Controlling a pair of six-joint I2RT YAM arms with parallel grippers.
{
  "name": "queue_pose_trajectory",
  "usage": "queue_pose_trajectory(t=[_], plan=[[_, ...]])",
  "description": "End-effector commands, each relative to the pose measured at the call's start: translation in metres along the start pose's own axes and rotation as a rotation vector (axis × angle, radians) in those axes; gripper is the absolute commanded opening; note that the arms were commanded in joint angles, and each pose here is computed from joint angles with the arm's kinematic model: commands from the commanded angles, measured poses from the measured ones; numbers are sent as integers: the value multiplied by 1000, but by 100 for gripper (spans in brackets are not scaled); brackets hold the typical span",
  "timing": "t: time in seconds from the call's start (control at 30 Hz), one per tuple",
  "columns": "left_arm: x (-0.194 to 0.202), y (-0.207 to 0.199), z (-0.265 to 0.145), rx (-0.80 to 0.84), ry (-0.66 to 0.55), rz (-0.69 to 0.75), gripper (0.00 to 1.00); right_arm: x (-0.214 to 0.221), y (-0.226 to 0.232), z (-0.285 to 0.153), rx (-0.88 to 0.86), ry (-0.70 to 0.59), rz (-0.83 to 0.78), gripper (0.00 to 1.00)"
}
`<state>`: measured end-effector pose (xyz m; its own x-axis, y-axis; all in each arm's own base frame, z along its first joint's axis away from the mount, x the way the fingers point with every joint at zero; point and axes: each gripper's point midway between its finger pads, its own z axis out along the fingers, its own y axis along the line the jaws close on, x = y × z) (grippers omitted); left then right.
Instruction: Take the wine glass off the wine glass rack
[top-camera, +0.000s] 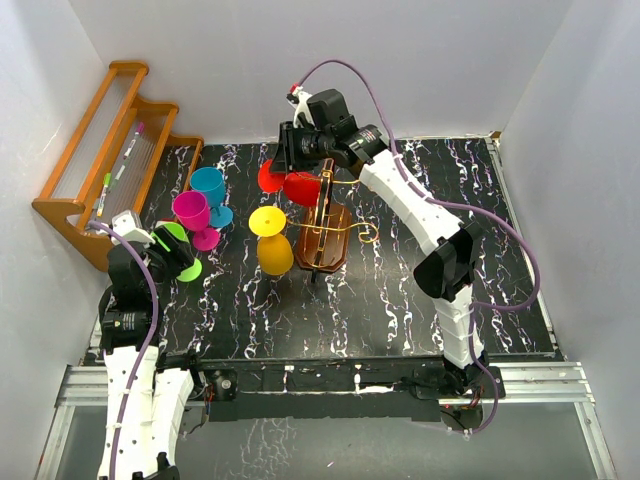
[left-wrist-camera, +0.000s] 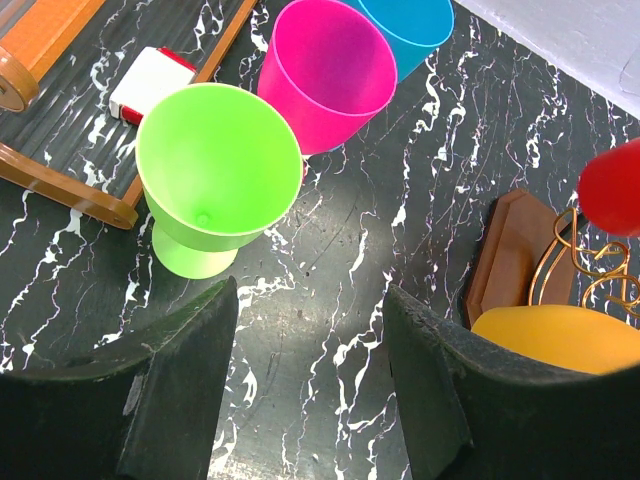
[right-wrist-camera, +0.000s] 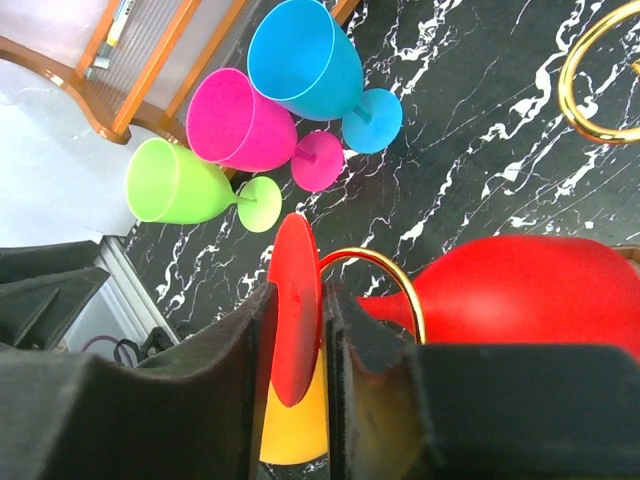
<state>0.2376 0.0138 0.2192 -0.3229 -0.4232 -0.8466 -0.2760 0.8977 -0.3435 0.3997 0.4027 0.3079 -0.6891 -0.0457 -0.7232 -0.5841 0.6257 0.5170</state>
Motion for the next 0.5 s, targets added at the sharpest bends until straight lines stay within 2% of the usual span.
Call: queue_pose_trajectory(t=[0.0,0.07,0.17,0.47], plan=[[-1,-4,0,24,-9,11,58,-15,26,-16,-56,-55,-40,22],[0,-4,0,22,-7,10,58,-15,24,-17,-51,-61,-41,15],[0,-4,0,24,-6,11,58,-19,24,-16,-49,-78,-40,10],[1,-4,0,25,-2,12,58,-46,36,-26,-118,-208,-7,8]])
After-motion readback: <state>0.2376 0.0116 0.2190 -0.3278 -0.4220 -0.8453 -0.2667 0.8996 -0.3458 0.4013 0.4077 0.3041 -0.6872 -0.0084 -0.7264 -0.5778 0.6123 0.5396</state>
